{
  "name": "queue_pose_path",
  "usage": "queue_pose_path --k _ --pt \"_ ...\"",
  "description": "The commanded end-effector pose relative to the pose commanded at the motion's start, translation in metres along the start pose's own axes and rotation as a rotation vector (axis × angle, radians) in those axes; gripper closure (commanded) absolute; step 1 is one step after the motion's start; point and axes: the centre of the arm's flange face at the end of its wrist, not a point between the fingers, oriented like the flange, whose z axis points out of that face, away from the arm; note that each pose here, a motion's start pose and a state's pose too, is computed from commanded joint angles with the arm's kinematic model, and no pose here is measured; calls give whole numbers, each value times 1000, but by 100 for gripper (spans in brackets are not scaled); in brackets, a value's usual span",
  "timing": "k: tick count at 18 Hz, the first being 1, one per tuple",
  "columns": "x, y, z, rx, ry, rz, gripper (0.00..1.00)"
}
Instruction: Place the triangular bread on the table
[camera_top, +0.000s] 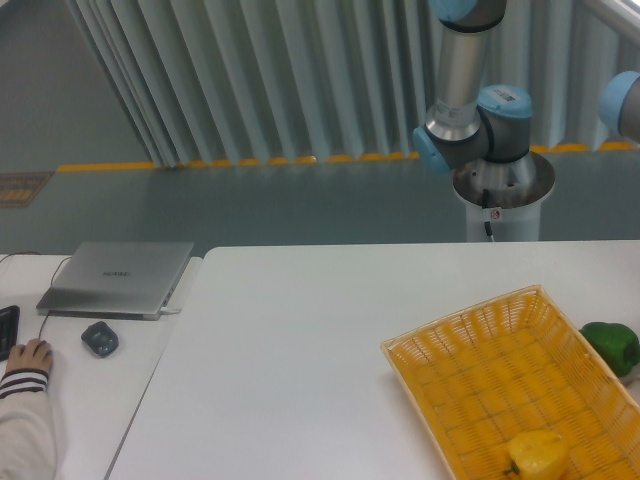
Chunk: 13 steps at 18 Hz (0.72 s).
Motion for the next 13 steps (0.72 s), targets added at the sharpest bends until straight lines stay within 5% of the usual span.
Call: queue_pose_path --k 13 --pt "-5 -17 4 -11 28 2 0"
